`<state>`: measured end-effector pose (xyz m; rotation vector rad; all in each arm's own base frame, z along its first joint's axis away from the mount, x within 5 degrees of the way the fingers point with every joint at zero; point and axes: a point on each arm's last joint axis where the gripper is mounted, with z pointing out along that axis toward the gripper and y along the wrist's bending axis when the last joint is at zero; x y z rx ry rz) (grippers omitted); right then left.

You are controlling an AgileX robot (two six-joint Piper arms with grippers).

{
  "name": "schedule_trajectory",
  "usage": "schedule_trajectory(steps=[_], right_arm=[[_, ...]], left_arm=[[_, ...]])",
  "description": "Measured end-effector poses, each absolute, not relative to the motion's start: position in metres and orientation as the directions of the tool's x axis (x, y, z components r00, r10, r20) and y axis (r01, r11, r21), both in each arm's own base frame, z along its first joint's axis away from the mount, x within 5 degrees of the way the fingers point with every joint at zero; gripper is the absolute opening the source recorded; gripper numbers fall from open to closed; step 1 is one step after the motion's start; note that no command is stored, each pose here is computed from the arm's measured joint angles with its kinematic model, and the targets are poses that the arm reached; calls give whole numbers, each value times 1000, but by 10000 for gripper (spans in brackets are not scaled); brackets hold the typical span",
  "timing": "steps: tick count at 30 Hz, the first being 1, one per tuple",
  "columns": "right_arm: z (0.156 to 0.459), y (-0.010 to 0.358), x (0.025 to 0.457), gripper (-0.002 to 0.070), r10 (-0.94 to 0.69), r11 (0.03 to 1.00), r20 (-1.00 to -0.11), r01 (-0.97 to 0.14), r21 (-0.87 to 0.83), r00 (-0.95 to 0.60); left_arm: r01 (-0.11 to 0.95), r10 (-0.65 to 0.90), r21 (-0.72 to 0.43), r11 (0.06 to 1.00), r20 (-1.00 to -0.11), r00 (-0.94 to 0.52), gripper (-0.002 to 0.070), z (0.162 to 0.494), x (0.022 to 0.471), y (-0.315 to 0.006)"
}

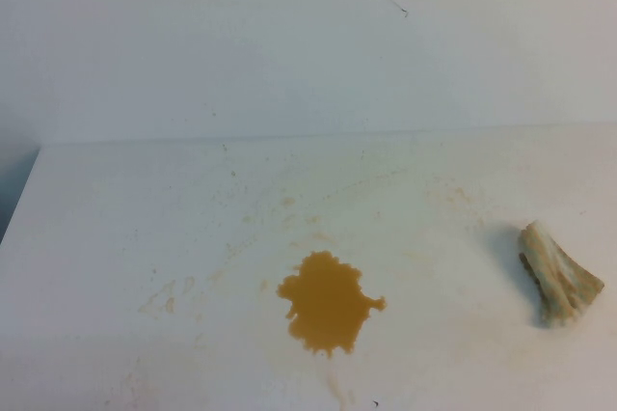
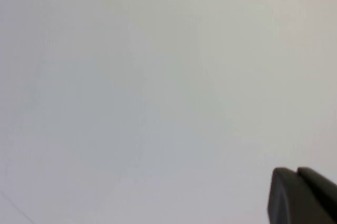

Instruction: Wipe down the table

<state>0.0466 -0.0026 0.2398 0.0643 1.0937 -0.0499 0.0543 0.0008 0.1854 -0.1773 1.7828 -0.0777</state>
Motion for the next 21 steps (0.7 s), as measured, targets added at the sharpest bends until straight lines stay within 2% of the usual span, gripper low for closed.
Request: schedule_trajectory(steps=[4,11,16,21], right_arm=[[256,-3,43,-2,40,996,-875,56,76,483],[320,-6,43,-2,94,988,-948,90,127,305],[346,-13,93,-2,104,985,-994,139,105,18],[356,-15,127,-2,77,989,-995,128,68,-70]], left_arm=[[-78,-162,-149,986,-964,-209,-3,185,54,1],[-78,-162,-149,986,-964,-209,-3,185,54,1],[-78,-162,-149,986,-964,-209,-3,185,54,1],[-78,-162,-149,986,-964,-209,-3,185,54,1]])
